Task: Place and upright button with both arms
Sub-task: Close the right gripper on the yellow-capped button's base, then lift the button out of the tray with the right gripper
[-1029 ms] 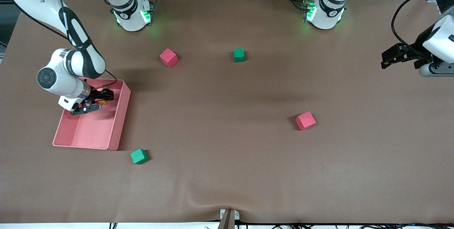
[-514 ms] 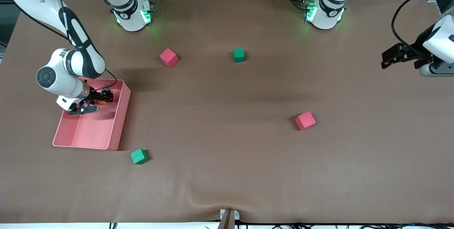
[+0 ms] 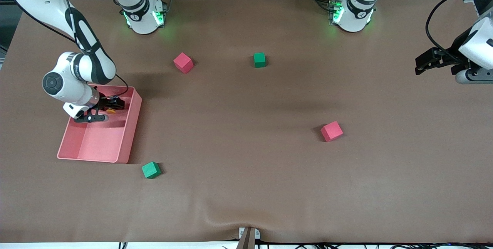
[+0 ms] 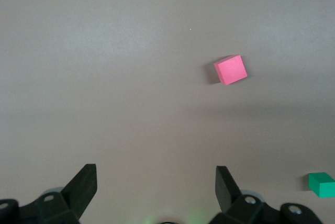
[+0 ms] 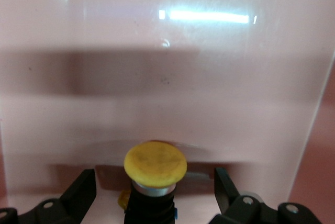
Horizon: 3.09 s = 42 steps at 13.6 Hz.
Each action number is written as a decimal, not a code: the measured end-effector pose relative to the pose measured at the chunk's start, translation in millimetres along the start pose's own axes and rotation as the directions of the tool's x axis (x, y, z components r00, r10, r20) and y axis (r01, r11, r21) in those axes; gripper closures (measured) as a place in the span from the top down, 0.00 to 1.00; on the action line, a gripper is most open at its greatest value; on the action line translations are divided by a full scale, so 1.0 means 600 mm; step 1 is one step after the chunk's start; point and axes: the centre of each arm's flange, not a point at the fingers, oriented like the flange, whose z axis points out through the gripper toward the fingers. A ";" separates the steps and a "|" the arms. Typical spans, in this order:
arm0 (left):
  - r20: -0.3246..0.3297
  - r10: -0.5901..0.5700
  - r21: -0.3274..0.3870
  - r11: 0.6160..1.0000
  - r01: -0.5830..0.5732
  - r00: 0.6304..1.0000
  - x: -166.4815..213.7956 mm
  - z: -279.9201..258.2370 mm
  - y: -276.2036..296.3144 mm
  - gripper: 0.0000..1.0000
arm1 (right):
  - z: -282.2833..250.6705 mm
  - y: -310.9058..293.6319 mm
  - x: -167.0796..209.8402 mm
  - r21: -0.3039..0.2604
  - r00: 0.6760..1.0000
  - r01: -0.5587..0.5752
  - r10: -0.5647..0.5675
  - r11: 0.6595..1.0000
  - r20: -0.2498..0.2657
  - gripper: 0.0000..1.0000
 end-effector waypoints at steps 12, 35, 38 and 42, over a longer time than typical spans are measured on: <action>0.009 0.013 0.002 1.000 -0.013 1.000 -0.001 0.007 0.012 1.00 | -0.010 -0.006 -0.007 0.011 0.999 0.004 -0.005 1.000 0.037 0.44; 0.009 0.012 0.003 1.000 -0.012 1.000 -0.003 0.009 0.011 1.00 | -0.297 -0.573 0.098 -0.083 0.842 0.481 -0.487 0.873 -0.231 0.44; 0.007 0.011 0.004 1.000 -0.011 1.000 -0.003 0.008 0.010 1.00 | -0.268 -0.762 0.070 -0.028 0.884 0.402 -0.396 0.915 -0.250 0.44; 0.002 0.007 0.004 1.000 -0.007 1.000 -0.002 0.008 0.007 1.00 | -0.209 -0.957 0.061 0.069 0.936 0.263 -0.237 0.962 -0.259 0.44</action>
